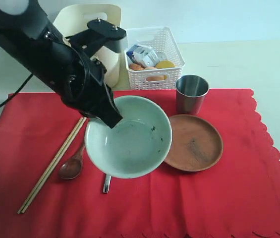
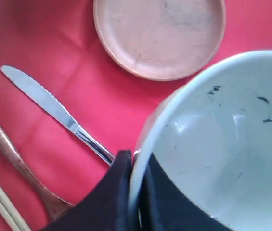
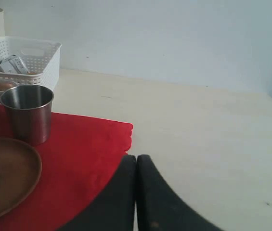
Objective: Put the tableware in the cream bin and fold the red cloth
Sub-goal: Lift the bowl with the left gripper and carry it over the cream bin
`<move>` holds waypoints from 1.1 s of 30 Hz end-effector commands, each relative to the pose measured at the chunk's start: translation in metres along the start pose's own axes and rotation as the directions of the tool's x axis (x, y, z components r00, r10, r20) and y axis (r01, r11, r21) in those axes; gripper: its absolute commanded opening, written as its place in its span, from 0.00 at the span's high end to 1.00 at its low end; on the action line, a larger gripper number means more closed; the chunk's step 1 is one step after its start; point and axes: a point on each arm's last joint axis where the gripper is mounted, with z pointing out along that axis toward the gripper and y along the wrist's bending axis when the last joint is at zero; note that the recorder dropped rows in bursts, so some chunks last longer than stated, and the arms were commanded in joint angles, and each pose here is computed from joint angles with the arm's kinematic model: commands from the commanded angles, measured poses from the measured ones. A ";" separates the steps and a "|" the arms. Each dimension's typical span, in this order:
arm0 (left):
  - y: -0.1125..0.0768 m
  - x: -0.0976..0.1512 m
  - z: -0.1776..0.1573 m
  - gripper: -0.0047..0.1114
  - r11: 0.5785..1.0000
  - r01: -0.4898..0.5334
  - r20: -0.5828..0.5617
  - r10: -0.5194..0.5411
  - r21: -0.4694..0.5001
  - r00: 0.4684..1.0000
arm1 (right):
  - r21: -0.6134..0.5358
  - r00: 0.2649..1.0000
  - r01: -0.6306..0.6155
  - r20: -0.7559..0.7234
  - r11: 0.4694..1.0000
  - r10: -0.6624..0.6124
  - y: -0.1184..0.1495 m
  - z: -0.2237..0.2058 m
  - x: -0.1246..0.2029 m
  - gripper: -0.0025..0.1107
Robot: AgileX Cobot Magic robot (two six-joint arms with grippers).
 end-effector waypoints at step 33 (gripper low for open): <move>0.038 -0.017 -0.104 0.96 0.971 0.230 0.451 -0.176 -0.068 0.875 | 0.008 1.000 0.009 0.003 1.000 -0.009 0.000 0.000 0.001 0.98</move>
